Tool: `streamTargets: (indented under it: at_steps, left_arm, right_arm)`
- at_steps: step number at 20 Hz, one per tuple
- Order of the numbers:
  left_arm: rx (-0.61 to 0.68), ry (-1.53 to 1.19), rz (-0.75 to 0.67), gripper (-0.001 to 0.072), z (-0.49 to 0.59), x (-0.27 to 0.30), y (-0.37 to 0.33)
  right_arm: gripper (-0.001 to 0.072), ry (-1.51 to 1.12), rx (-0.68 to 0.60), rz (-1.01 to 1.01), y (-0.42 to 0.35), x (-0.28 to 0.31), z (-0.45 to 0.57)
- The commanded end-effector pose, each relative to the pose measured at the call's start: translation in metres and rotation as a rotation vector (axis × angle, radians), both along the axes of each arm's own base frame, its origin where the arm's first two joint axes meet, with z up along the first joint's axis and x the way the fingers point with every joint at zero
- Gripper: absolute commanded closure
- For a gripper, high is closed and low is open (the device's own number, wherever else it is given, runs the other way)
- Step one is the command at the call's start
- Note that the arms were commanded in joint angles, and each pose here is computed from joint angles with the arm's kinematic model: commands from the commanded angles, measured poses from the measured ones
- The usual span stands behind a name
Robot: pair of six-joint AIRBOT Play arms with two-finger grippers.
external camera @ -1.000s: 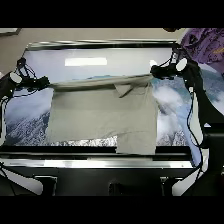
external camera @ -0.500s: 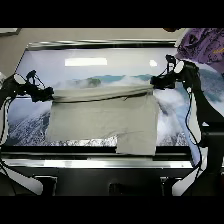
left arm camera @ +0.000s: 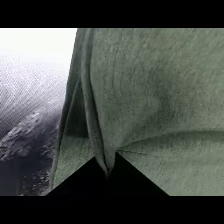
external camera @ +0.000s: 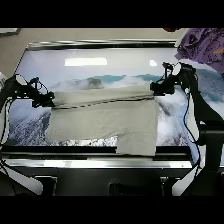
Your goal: Fold the clothes and pants, and hang the long-sleeved shirts on hangers.
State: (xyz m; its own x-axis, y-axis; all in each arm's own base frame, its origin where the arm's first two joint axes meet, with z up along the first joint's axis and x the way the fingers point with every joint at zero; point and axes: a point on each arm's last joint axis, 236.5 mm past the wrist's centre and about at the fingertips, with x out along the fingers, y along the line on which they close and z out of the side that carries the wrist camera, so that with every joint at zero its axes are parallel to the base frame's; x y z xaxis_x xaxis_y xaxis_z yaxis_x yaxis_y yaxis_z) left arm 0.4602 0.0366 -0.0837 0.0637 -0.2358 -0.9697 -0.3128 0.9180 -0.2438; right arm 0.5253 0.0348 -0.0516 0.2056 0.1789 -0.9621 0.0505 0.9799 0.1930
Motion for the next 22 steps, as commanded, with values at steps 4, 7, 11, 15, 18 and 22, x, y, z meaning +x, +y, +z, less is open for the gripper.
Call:
streamTargets:
  at_steps: [4, 7, 11, 15, 18, 22]
  left_arm:
    - [0.101, 0.033, -0.008, 0.0695, -0.006, -0.008, 0.024]
    - [0.102, 0.025, -0.011, 0.0695, -0.005, -0.006, 0.023]
    - [0.093, 0.025, -0.009, 0.0692, -0.006, -0.006, 0.021]
    - [0.045, -0.009, 0.008, 0.0526, -0.008, 0.004, 0.009]
    - [0.027, -0.058, 0.024, 0.0364, -0.004, 0.017, 0.0]
    - [0.052, -0.191, 0.083, 0.0233, 0.058, 0.038, 0.019]
  right_arm:
    - [0.0681, 0.044, -0.063, -0.001, -0.014, -0.009, -0.007]
    - [0.0681, 0.073, -0.061, 0.005, -0.013, -0.016, -0.008]
    - [0.068, 0.074, -0.049, 0.004, -0.011, -0.016, -0.009]
    - [0.0621, 0.098, 0.014, 0.005, 0.004, -0.016, -0.023]
    - [0.0456, 0.101, 0.086, 0.004, 0.02, -0.015, -0.022]
    - [0.0287, 0.058, 0.085, 0.068, 0.022, -0.022, 0.015]
